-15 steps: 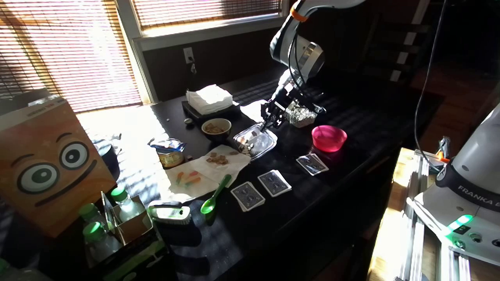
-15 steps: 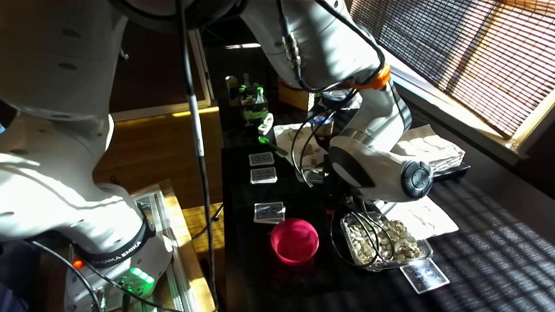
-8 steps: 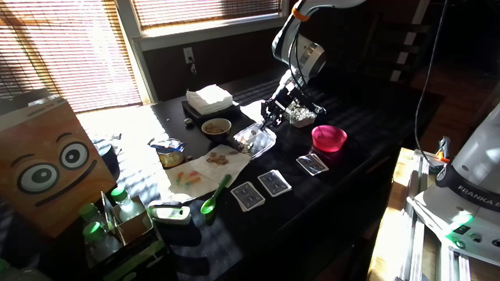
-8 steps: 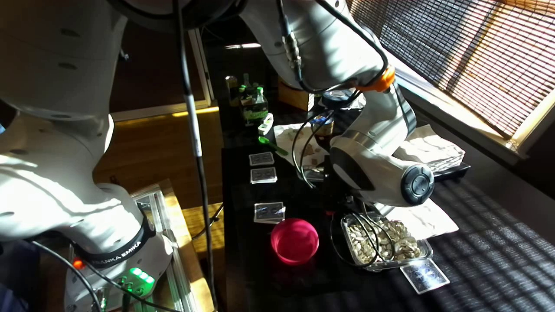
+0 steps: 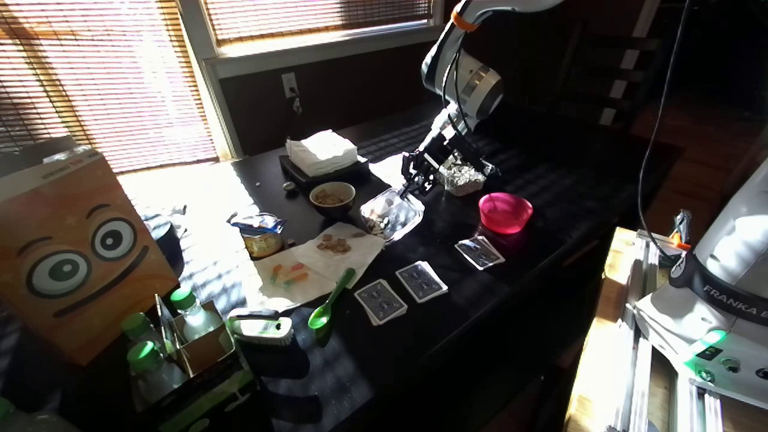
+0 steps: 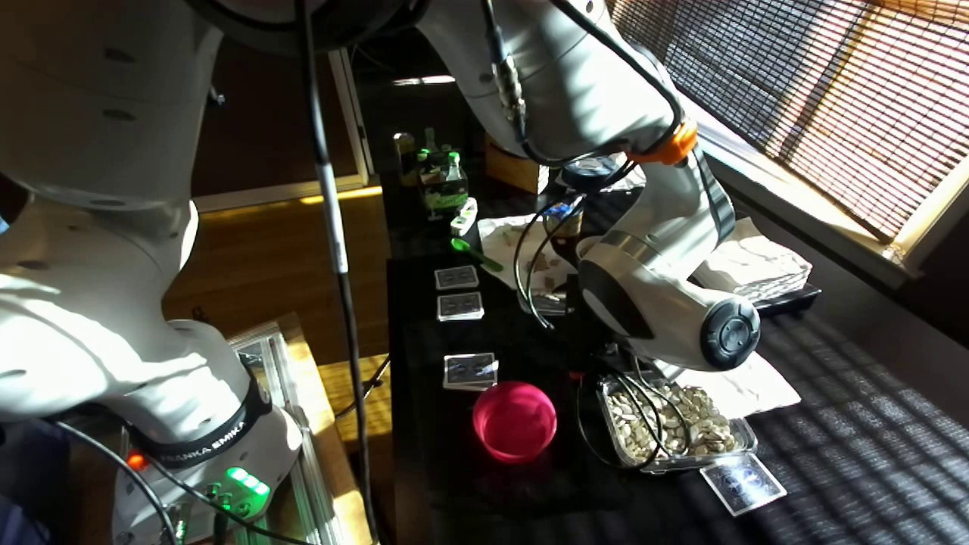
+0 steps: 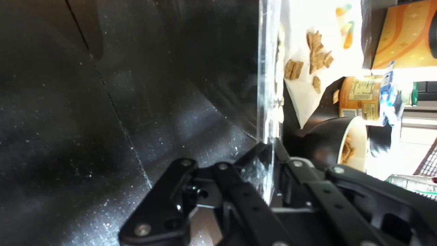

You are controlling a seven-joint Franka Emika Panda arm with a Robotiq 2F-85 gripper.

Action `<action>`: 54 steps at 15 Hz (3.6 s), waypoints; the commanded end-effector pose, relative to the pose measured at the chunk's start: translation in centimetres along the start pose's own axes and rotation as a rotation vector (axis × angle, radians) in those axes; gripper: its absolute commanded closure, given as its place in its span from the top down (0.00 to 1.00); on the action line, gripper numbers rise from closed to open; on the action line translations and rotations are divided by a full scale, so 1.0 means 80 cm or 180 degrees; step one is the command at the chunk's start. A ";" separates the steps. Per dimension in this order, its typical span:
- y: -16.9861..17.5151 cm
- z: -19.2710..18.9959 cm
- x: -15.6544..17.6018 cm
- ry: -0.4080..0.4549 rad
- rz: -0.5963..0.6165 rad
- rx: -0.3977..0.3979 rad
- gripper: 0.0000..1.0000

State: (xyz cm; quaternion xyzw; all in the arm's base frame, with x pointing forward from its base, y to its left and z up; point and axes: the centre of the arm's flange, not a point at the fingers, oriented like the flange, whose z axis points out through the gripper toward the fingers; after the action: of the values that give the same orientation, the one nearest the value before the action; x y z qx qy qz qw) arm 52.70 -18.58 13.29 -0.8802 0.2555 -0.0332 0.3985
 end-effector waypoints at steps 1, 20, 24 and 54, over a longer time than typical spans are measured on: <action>0.005 0.004 0.006 0.0021 -0.0031 0.0139 0.02; 0.011 -0.004 0.003 0.0058 -0.0070 0.0435 0.02; 0.014 -0.004 0.002 0.0046 -0.0068 0.0485 0.02; 0.007 -0.039 0.001 0.0079 -0.0115 0.0721 0.02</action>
State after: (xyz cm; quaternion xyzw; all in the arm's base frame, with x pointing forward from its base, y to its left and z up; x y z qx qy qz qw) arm 51.70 -20.99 14.34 -0.8411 0.2418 -0.0658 0.4793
